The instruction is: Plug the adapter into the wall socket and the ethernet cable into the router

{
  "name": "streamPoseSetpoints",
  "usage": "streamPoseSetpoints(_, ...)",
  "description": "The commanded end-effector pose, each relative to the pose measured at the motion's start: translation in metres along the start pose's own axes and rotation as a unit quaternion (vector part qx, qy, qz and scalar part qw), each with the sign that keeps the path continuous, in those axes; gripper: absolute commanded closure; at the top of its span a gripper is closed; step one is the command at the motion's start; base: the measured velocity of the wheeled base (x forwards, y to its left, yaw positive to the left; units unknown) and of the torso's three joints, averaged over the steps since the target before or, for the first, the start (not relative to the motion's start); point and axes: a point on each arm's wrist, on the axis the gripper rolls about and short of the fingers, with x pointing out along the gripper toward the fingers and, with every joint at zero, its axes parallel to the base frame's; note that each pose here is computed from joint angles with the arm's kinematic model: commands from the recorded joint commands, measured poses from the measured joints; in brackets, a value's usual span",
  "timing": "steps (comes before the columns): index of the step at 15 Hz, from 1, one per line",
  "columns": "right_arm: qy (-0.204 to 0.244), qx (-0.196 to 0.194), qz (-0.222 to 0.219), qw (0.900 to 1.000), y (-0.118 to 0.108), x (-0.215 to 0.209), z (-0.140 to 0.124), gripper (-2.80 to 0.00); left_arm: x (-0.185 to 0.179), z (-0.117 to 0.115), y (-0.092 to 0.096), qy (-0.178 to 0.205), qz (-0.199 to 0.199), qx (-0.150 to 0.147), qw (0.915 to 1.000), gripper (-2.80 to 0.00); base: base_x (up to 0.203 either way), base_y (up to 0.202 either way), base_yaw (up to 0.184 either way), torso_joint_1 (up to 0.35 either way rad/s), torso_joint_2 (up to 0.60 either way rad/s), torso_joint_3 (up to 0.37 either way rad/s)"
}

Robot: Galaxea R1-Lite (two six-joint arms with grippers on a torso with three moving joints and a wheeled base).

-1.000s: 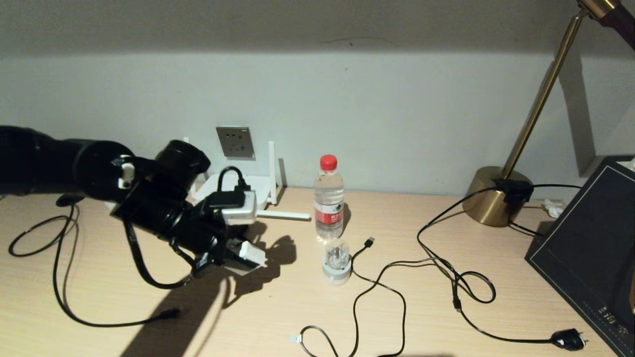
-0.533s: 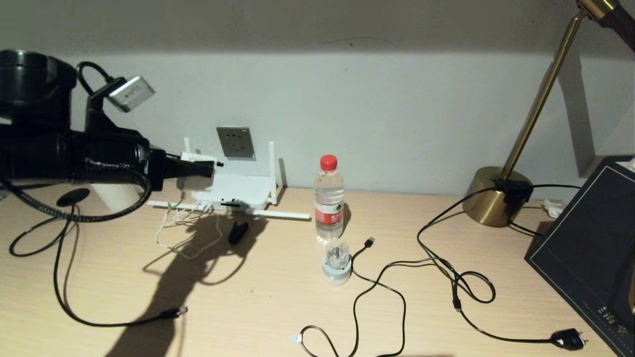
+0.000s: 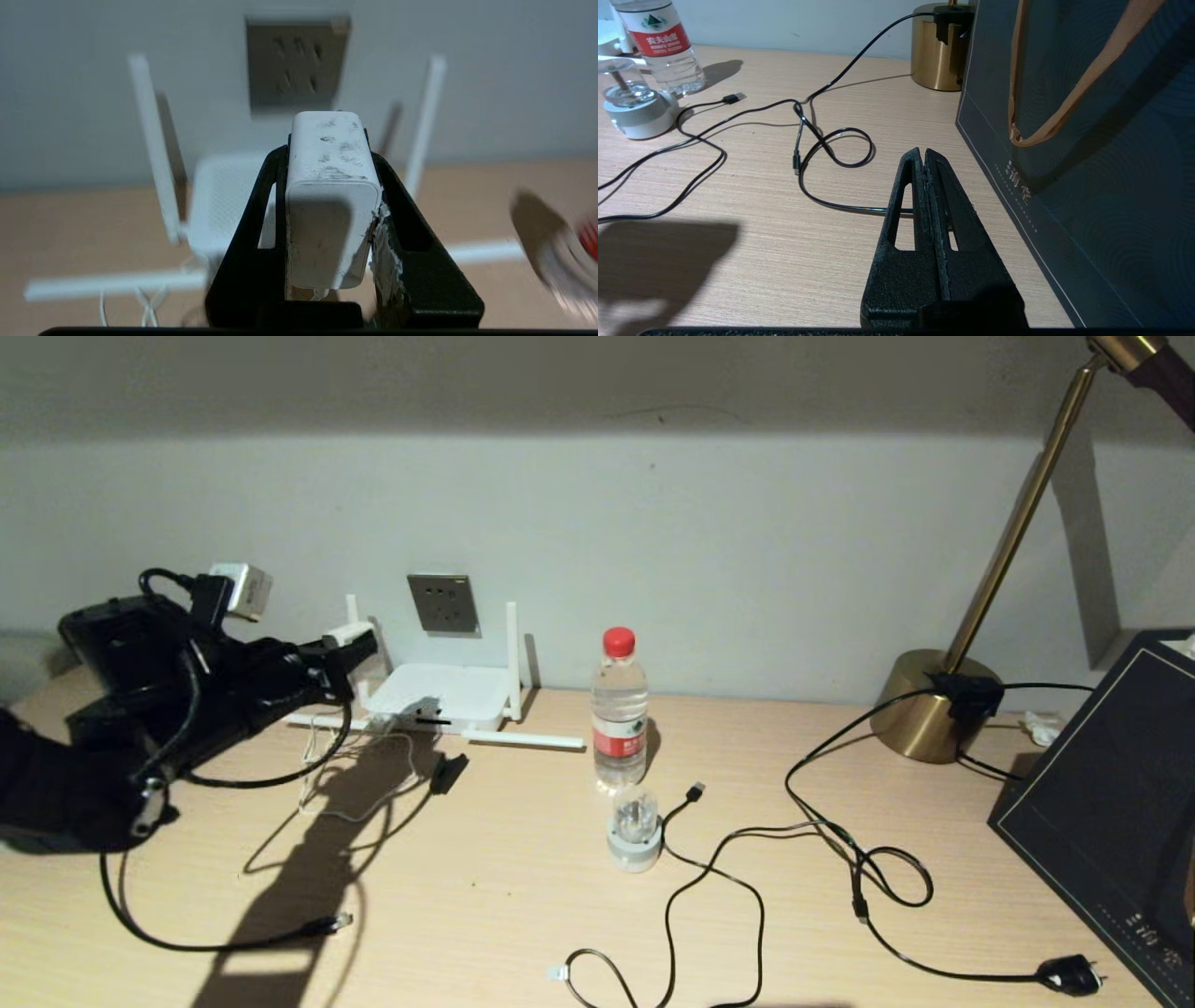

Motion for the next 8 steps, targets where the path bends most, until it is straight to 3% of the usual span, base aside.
streamPoseSetpoints(1, 0.018, 0.0, 0.001, 1.0, 0.0, 0.002, -0.01, 0.0, 0.029, -0.025, 0.002, -0.029, 0.01, 0.001, 0.9995, 0.0, 0.0, 0.0, 0.0, 0.0, 0.0, 0.0)
streamPoseSetpoints(4, 0.018, 0.0, 0.001, 1.0, 0.0, 0.002, -0.01, 0.0, 0.056, -0.027, -0.005, -0.058, 0.002, 0.002, 0.9983, 0.0, 0.0, 0.0, 0.0, 0.0, 0.0, 0.0)
streamPoseSetpoints(8, 0.018, 0.0, 0.001, 1.0, 0.0, 0.002, -0.01, 0.0, 0.081, -0.043, -0.003, -0.06, 0.001, 0.002, 0.9982, 0.0, 0.0, 0.0, 0.0, 0.0, 0.0, 0.0)
